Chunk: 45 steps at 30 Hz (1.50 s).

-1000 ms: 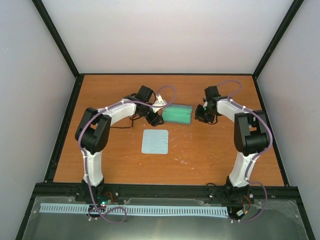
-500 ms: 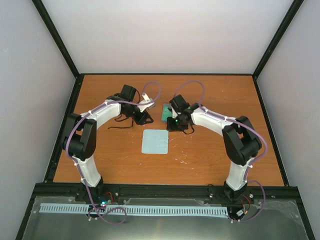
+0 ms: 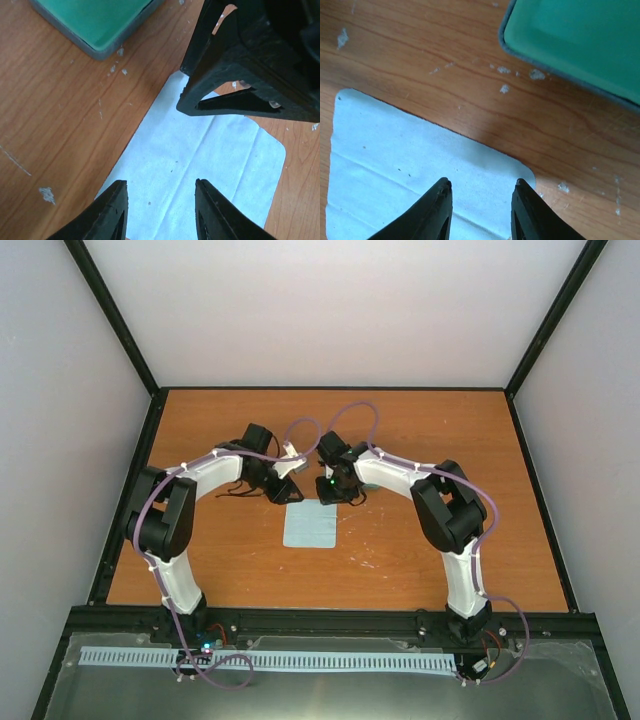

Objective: Organize the sunglasses
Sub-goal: Fold the glasses cleaning cloth at the center of the board.

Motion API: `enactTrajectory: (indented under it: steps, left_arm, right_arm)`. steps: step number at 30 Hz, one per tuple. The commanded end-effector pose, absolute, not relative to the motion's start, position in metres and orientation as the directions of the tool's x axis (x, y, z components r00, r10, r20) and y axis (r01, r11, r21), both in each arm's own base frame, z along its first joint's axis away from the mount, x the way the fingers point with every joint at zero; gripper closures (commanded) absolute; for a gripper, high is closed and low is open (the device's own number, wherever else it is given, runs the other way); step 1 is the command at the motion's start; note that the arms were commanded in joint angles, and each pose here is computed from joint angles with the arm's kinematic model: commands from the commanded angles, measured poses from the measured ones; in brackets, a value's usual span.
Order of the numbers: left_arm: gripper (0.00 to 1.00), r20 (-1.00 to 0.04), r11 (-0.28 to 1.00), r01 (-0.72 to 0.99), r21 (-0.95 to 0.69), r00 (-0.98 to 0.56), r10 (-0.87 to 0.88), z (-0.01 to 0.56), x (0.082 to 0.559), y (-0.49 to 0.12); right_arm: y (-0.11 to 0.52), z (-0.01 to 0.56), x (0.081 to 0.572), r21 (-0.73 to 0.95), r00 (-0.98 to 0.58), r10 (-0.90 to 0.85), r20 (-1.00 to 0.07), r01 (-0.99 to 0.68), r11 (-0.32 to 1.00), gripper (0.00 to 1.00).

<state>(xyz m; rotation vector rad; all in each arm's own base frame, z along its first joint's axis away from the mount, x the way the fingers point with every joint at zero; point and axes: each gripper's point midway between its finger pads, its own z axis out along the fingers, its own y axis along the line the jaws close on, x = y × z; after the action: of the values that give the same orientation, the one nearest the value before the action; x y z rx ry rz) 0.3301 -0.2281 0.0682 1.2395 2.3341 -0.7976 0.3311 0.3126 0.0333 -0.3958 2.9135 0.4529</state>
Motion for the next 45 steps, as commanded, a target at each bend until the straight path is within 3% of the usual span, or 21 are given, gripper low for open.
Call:
enactTrajectory:
  steps: [1,7,17,21,31,40,45]
  left_arm:
    - [0.61,-0.594,0.455,0.842,-0.290,-0.531,0.604,0.076,0.333,-0.228]
    - [0.61,-0.591,0.470,0.835,-0.287,-0.540,0.599,0.072,0.334,-0.224]
    - [0.61,-0.571,0.498,0.824,-0.271,-0.554,0.606,0.058,0.340,-0.217]
    - [0.61,-0.559,0.511,0.816,-0.269,-0.565,0.607,0.053,0.341,-0.212]
    - [0.60,-0.511,0.527,0.807,-0.267,-0.582,0.632,0.033,0.342,-0.207]
    - [0.61,-0.470,0.547,0.800,-0.248,-0.593,0.654,0.016,0.346,-0.200]
    - [0.70,-0.453,0.554,0.798,-0.238,-0.595,0.664,0.010,0.345,-0.197]
  right_arm:
    - [0.305,0.029,0.320,0.232,-0.956,-0.240,-0.170,-0.275,0.933,0.65]
    - [0.300,0.024,0.318,0.210,-0.956,-0.243,-0.163,-0.275,0.938,0.56]
    - [0.300,0.007,0.316,0.196,-0.956,-0.264,-0.128,-0.286,0.938,0.59]
    - [0.298,0.000,0.313,0.196,-0.957,-0.268,-0.110,-0.285,0.938,0.66]
    - [0.295,-0.007,0.304,0.195,-0.961,-0.266,-0.080,-0.277,0.941,0.95]
    - [0.294,-0.005,0.309,0.183,-0.961,-0.261,-0.093,-0.274,0.944,0.97]
    - [0.294,-0.005,0.309,0.182,-0.961,-0.261,-0.094,-0.274,0.944,0.97]
